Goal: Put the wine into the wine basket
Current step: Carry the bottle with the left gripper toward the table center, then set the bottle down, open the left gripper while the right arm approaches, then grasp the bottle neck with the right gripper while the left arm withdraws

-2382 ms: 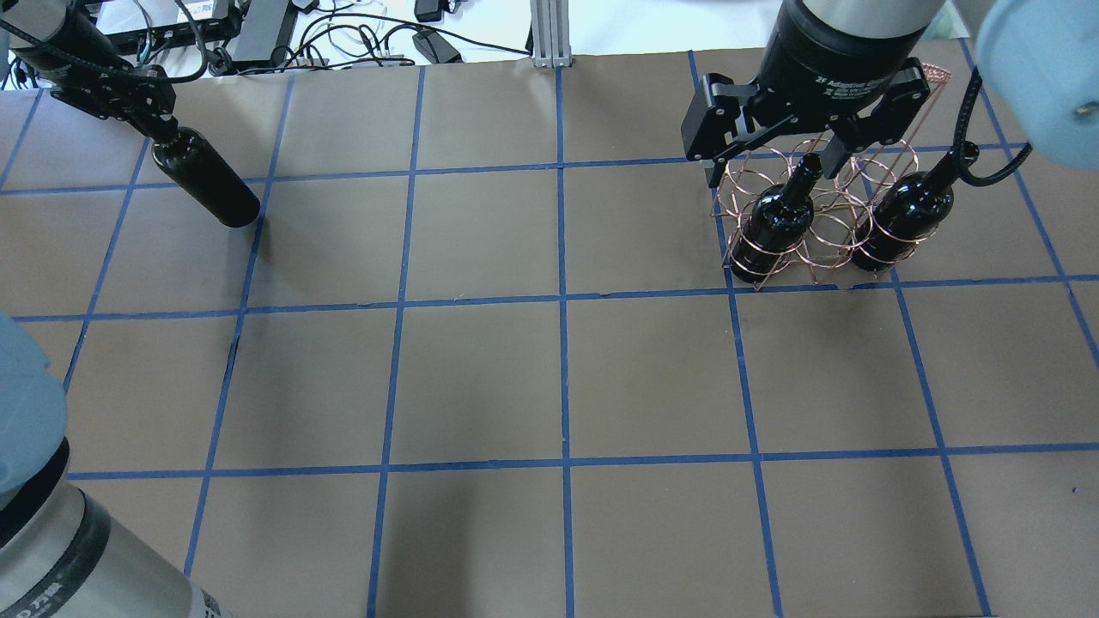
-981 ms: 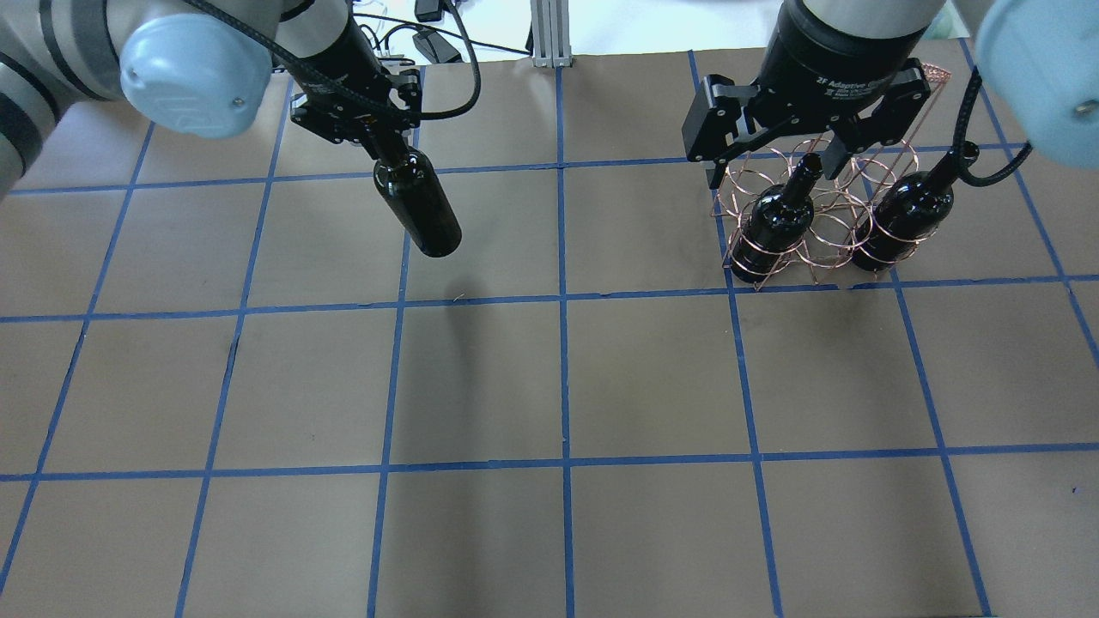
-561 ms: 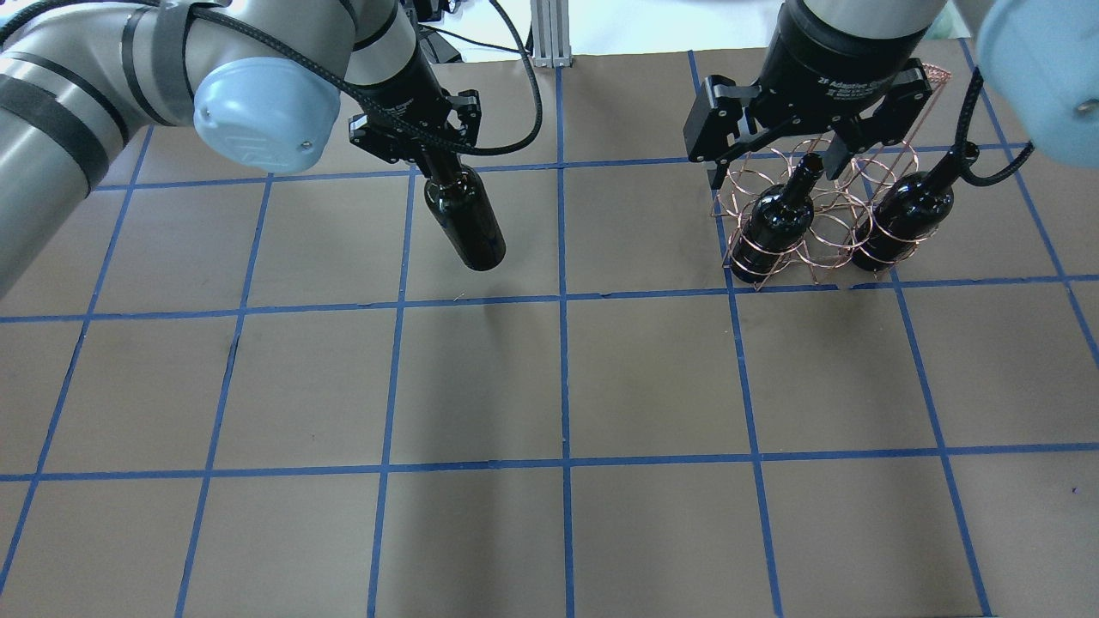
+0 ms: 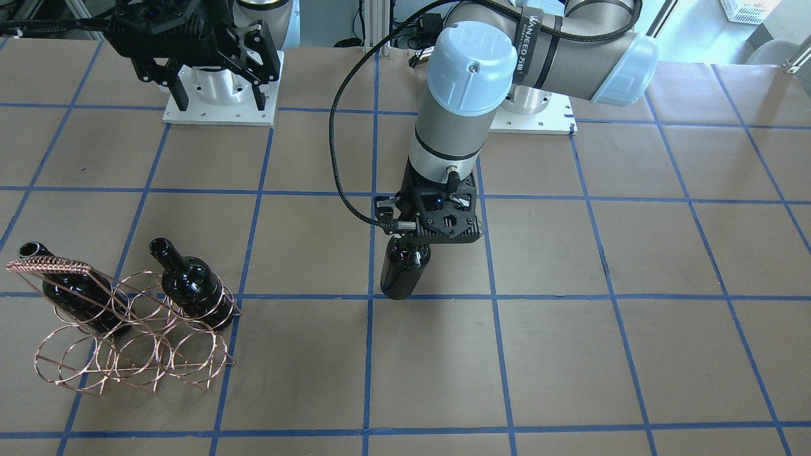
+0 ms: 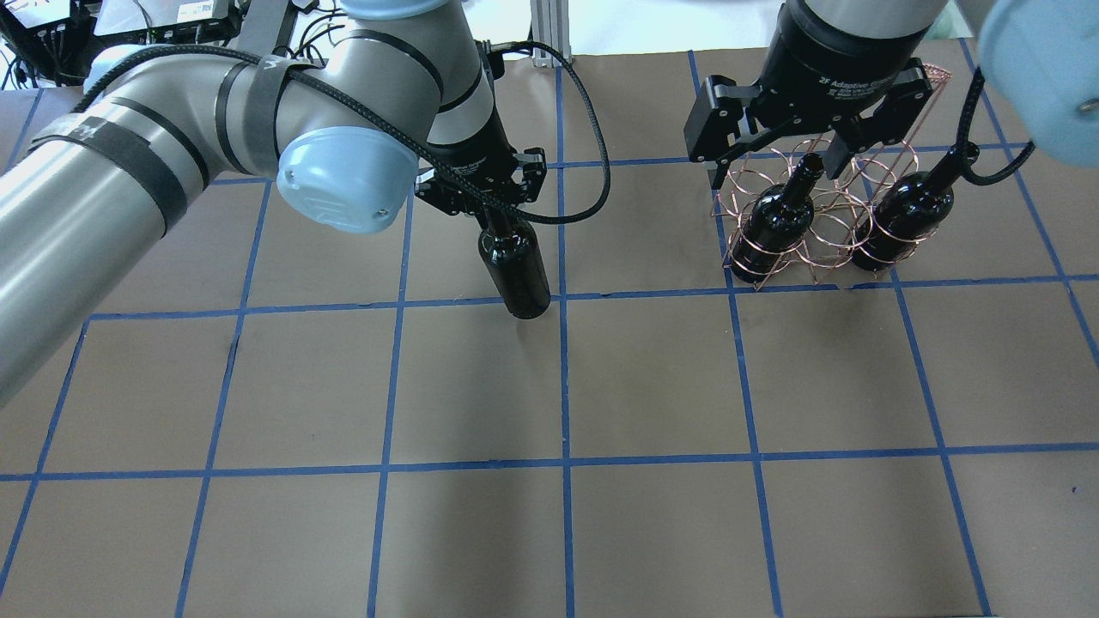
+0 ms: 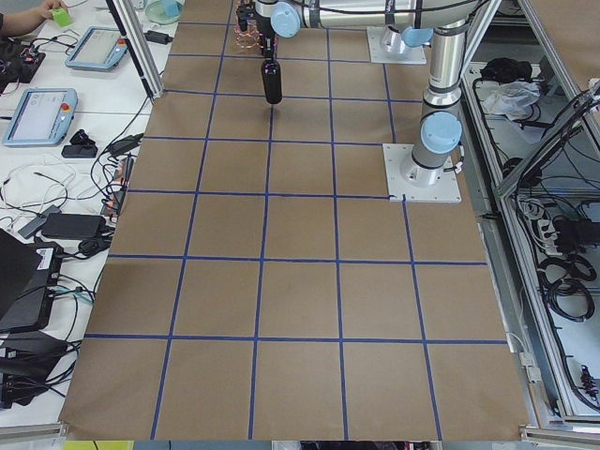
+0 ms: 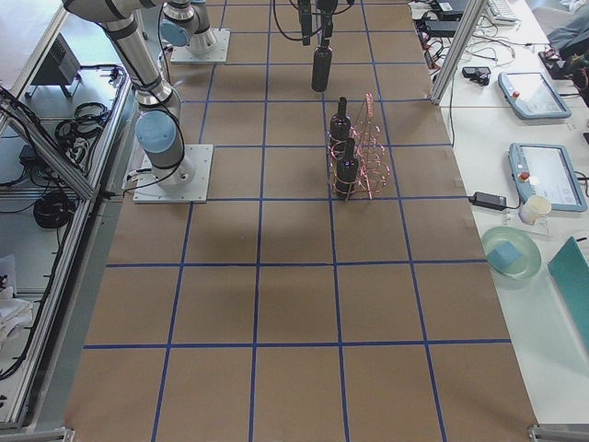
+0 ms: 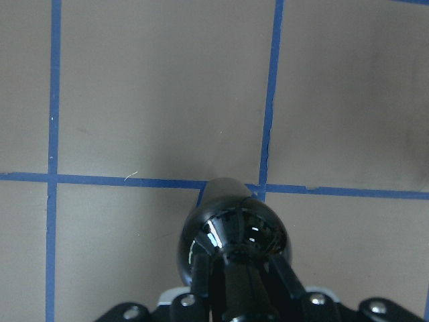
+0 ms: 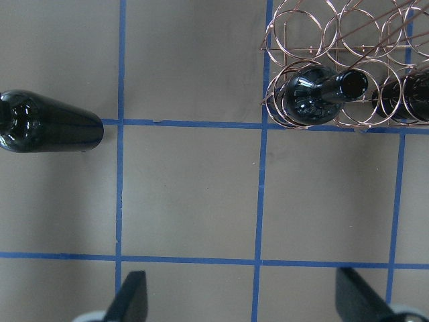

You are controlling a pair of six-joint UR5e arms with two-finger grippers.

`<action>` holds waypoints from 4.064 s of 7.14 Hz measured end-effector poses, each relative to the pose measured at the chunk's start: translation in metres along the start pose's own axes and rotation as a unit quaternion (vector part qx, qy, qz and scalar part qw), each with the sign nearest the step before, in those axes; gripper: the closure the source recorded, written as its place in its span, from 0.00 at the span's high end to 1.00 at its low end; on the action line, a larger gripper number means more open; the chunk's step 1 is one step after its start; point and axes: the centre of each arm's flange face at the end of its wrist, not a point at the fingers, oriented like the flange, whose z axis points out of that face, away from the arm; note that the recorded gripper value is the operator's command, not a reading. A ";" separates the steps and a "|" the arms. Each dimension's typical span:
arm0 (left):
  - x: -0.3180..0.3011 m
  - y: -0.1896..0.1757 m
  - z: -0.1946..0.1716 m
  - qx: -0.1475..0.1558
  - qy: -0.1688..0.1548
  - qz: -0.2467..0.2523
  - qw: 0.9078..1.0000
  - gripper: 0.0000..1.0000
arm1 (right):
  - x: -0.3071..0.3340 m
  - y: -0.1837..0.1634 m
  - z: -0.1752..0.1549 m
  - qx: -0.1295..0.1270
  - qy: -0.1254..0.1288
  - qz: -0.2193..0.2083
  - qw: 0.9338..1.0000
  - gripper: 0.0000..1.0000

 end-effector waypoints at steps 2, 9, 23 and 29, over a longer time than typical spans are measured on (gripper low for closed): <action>0.002 0.004 0.004 -0.004 -0.001 0.002 1.000 0.00 | 0.000 0.000 0.000 0.000 0.000 0.000 1.000 1.00; 0.005 0.008 0.016 -0.013 -0.005 0.009 1.000 0.03 | -0.001 0.000 0.000 0.000 -0.001 0.000 1.000 1.00; -0.163 -0.017 -0.157 0.024 -0.048 0.050 0.997 1.00 | -0.100 -0.080 0.084 -0.030 -0.036 0.087 0.995 1.00; -0.164 0.019 -0.181 0.029 -0.062 0.057 0.996 1.00 | -0.199 -0.078 0.168 -0.038 -0.033 0.092 0.994 0.79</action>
